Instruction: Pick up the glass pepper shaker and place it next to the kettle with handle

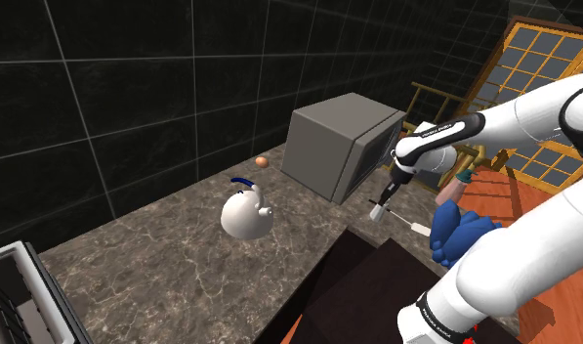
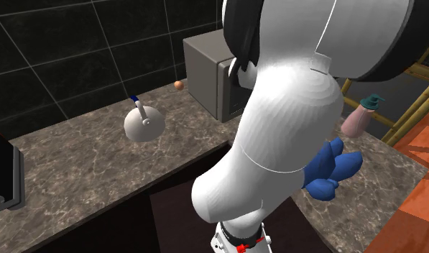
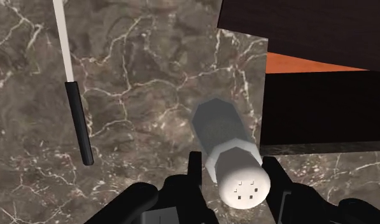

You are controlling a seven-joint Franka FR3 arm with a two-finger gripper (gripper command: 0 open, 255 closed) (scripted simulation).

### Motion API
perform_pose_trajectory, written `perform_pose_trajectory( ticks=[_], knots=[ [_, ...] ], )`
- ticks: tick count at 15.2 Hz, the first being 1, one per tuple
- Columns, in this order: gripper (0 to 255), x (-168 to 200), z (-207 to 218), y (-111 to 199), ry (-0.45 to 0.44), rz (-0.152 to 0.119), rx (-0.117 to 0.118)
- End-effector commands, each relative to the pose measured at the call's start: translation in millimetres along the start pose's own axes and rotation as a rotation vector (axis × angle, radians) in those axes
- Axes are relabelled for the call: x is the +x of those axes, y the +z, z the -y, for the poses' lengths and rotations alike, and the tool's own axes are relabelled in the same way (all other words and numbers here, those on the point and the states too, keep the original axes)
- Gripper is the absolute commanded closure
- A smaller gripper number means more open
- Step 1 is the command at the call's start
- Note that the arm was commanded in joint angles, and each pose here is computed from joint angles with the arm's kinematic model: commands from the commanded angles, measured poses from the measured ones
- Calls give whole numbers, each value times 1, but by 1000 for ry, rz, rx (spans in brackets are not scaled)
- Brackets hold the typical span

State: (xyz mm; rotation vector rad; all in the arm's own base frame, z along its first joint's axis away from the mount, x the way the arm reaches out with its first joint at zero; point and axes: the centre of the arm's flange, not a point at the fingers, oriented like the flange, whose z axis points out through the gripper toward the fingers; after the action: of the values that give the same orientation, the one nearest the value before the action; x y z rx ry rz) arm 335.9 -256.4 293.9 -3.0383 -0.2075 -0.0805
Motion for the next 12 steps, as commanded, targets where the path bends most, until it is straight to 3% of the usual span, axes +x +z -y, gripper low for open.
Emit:
perform_pose_trajectory(
  ticks=[1,12],
  knots=[
    [255,0,0,-10,0,1,0],
    [255,4,6,-68,0,1,0]
  ],
)
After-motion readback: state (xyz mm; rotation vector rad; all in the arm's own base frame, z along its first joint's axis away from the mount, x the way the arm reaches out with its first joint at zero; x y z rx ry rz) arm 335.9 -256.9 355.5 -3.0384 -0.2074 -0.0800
